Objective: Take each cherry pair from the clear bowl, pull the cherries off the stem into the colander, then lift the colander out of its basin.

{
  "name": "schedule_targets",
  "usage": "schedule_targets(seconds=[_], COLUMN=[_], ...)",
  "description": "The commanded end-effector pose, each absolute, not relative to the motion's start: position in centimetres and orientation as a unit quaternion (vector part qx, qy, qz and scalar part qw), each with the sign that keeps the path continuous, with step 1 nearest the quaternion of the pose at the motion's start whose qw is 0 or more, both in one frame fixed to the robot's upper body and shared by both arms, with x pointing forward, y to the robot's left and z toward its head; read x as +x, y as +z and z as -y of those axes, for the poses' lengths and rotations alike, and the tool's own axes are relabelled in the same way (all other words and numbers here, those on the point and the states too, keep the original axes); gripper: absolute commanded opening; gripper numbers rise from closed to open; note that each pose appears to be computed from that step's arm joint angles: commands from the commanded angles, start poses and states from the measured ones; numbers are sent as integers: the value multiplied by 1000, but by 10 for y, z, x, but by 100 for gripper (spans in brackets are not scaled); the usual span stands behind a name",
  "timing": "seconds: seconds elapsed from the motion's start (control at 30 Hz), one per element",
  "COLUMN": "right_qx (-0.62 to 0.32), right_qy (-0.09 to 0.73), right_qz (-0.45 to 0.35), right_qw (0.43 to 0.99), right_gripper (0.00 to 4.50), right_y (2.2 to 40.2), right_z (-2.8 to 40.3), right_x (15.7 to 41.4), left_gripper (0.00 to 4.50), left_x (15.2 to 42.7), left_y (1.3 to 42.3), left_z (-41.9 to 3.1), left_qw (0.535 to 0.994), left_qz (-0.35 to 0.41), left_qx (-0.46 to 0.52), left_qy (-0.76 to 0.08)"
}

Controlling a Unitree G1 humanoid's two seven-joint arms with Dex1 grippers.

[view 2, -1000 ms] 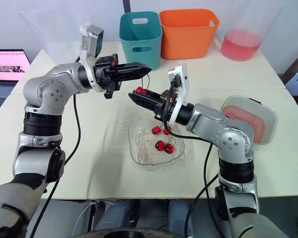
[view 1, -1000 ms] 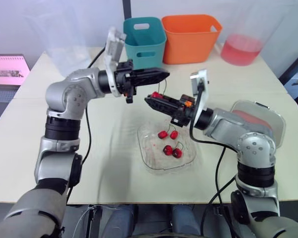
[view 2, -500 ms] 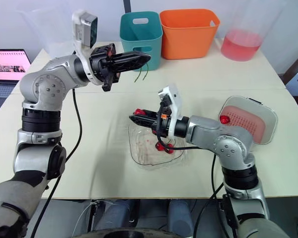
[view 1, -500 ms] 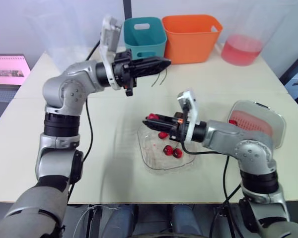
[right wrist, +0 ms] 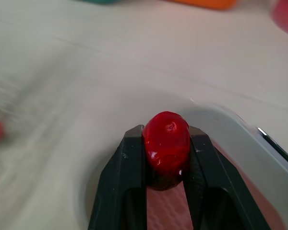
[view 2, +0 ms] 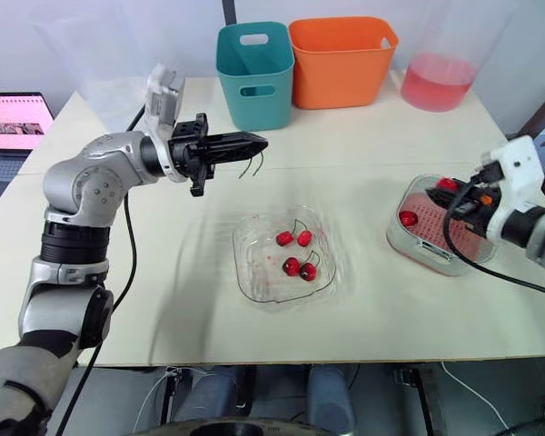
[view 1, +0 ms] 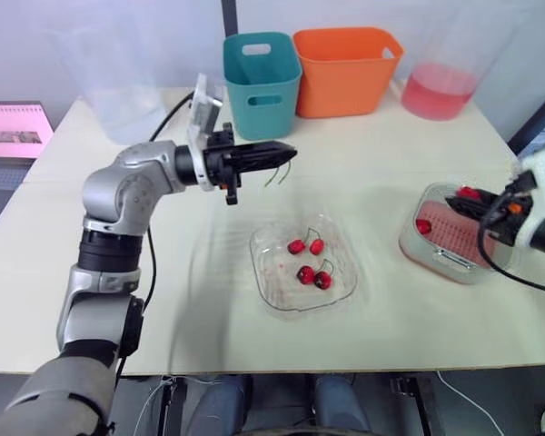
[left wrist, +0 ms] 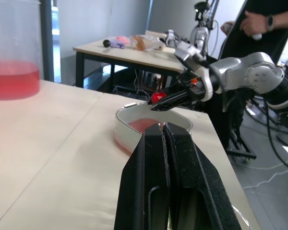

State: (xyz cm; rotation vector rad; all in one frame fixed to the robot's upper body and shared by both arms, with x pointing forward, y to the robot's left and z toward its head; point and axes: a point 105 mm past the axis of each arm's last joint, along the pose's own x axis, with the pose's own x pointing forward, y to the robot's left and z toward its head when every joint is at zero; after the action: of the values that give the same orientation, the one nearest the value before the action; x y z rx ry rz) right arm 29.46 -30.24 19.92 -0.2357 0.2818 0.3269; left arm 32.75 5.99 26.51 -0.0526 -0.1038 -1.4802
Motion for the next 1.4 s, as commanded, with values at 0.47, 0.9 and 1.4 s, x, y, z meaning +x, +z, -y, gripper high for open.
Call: schedule_targets(seconds=[0.47,0.9,1.4], right_qx=[-124,-126,-146], right_qy=[196,578,585], right_qz=[-75,1,0], right_qw=[970,806,798], right_gripper=[426,426,430], right_y=[233,243,227], right_z=[289,32,11], right_x=[305,261,270], left_gripper=[0,0,290], left_x=[333,336,352], left_y=[272,174,130], left_z=[-76,-193,-230], left_qw=[766,883,919], left_qz=[66,-141,-168], left_qx=[-2,-129,-159], left_qy=[-639,-429,-320])
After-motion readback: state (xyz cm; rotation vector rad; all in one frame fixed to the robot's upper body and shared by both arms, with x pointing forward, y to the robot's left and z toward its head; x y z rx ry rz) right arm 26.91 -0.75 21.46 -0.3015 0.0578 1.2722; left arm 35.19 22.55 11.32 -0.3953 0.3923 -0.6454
